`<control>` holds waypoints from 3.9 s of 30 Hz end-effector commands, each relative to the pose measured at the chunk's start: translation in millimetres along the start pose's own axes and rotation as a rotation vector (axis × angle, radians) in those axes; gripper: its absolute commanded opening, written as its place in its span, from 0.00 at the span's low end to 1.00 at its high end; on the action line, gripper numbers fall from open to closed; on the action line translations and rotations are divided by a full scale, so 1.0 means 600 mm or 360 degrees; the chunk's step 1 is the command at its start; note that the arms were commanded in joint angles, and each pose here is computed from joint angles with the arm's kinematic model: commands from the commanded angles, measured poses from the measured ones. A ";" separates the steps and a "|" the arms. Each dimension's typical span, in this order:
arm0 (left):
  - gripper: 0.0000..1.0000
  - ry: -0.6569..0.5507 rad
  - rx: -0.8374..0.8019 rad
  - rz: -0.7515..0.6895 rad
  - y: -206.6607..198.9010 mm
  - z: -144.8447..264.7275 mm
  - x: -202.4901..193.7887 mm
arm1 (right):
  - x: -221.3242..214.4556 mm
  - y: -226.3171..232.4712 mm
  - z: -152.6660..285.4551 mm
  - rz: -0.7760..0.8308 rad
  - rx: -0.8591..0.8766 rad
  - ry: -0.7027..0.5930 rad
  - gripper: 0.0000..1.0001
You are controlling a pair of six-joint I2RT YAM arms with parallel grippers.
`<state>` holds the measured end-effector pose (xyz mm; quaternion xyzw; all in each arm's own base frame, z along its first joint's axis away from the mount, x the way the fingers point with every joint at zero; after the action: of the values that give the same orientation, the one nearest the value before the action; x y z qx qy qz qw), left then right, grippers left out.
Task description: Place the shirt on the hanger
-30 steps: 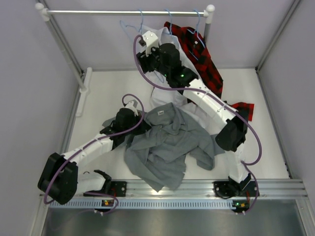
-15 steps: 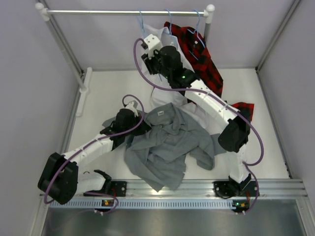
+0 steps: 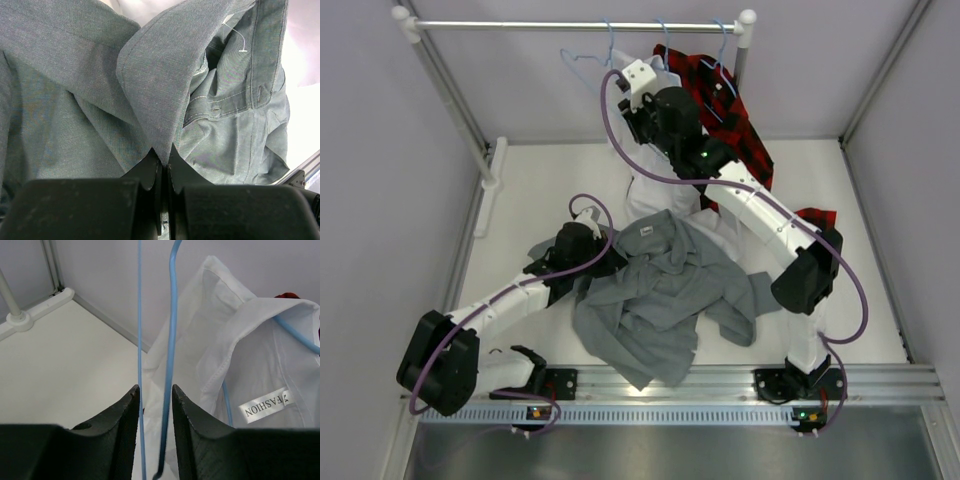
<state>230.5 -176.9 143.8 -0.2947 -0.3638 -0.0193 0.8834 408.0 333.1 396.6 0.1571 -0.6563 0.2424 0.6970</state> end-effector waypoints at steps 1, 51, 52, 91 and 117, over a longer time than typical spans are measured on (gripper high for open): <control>0.00 -0.0084 -0.0070 -0.0033 -0.009 -0.001 0.016 | 0.022 -0.025 0.022 -0.0010 -0.0054 -0.0014 0.30; 0.00 -0.0160 0.0015 0.0021 -0.011 0.020 0.033 | 0.122 -0.019 0.120 -0.0174 0.0236 -0.0224 0.00; 0.00 -0.0182 0.0009 0.0024 -0.014 0.023 0.041 | 0.113 -0.018 0.126 -0.0172 0.0242 -0.0202 0.00; 0.00 -0.0225 -0.0107 -0.0108 -0.091 0.097 0.133 | -0.206 0.013 0.591 -0.0533 0.0661 0.0603 0.00; 0.00 -0.0055 -0.0339 -0.0604 -0.142 0.226 0.145 | -0.225 0.057 0.430 -0.0533 0.0967 0.0226 0.00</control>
<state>200.7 -165.8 298.7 -0.3139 -0.4089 -0.1765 0.8385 162.8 197.3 252.5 0.4003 -0.4006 0.2997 0.7677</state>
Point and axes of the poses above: each gripper's point midway between its finger pads, its own z axis back along the fingers, its own y axis along the line the jaws close on, x = y × z, the point moved 7 cm from there along z, back along the fingers, and after that the axes turned 9 degrees about -z, right-handed, at the moved point
